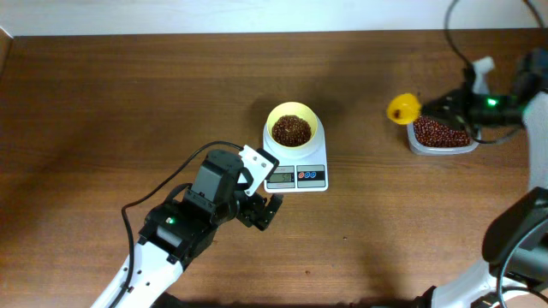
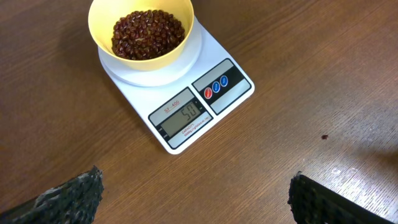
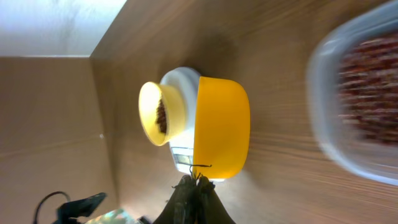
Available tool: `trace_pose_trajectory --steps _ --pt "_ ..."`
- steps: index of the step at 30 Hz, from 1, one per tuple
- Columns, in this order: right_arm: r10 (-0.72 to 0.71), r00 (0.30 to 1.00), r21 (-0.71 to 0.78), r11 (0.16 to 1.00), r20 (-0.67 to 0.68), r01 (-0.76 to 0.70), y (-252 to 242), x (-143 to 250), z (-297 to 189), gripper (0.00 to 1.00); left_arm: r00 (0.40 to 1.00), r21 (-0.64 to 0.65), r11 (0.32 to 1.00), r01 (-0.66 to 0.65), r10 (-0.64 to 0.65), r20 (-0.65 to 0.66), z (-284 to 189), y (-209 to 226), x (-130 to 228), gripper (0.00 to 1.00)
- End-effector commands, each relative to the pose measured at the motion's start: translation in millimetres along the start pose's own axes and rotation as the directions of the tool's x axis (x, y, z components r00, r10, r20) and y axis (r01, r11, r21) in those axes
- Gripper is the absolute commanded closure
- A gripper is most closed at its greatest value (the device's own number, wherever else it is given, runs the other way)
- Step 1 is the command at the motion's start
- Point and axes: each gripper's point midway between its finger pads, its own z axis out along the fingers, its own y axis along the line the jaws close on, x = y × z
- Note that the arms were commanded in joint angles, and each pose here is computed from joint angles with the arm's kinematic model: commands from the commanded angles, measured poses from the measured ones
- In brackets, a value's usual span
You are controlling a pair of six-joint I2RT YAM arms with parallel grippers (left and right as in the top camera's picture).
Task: Scoop item into bowl and weigh 50g on scale
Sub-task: 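Carry the scoop with the right gripper back to the bean tub, then lower the scoop into the tub and release it with the right gripper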
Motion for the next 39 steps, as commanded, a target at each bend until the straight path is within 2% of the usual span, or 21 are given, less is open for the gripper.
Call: trace_pose_trajectory --steps 1,5,6,11,14,18,23,28,29,31,35,37,39 --pt "-0.100 0.990 0.051 0.994 0.101 0.095 -25 -13 -43 0.96 1.000 0.019 1.000 0.008 -0.008 0.000 1 -4 1 0.01" --pt "-0.219 0.970 0.205 0.959 0.109 0.194 -61 -18 -63 0.96 1.000 0.019 1.000 0.009 -0.008 -0.001 1 -4 1 0.01" --pt "-0.287 0.955 0.295 0.921 0.070 0.255 -73 -21 -63 0.96 1.000 0.019 1.000 0.008 -0.008 0.000 1 -4 1 0.01" --pt "-0.484 0.875 0.544 0.734 -0.001 0.407 -90 -58 -61 0.96 1.000 0.019 1.000 0.009 -0.008 -0.001 1 -4 1 0.01" --pt "-0.594 0.801 0.609 0.607 -0.081 0.511 -82 -73 -51 0.96 1.000 0.019 1.000 0.008 -0.008 0.000 1 -4 1 0.01" --pt "-0.581 0.789 0.676 0.503 -0.197 0.539 -82 -68 -40 0.96 1.000 0.019 1.000 0.009 -0.008 -0.001 1 -4 1 0.01" --pt "-0.506 0.793 0.686 0.443 -0.340 0.577 -81 -40 -26 0.96 1.000 0.019 1.000 0.008 -0.008 0.000 1 -4 1 0.01" --pt "-0.439 0.830 0.782 0.355 -0.344 0.512 -86 -42 -35 0.96 1.000 0.019 1.000 0.008 -0.008 0.000 1 -4 1 0.01" --pt "-0.427 0.847 0.790 0.377 -0.316 0.484 -85 -41 -34 0.96 1.000 0.019 1.000 0.008 -0.008 0.000 1 -4 1 0.01" --pt "-0.362 0.907 0.784 0.490 -0.216 0.382 -81 -32 -25 0.96 1.000 0.019 1.000 0.008 -0.008 0.000 1 -4 1 0.01" --pt "-0.115 0.993 0.664 0.742 -0.006 0.090 -65 -10 -3 0.96 1.000 0.019 1.000 0.008 -0.008 -0.001 1 -4 1 0.01" --pt "-0.032 0.998 0.621 0.783 0.052 -0.007 -59 -9 2 0.96 1.000 0.019 1.000 0.008 -0.008 0.000 1 -4 1 0.01" --pt "0.026 0.992 0.611 0.786 0.121 -0.095 -58 -13 2 0.96 1.000 0.019 1.000 0.008 -0.008 0.000 1 -4 1 0.01"
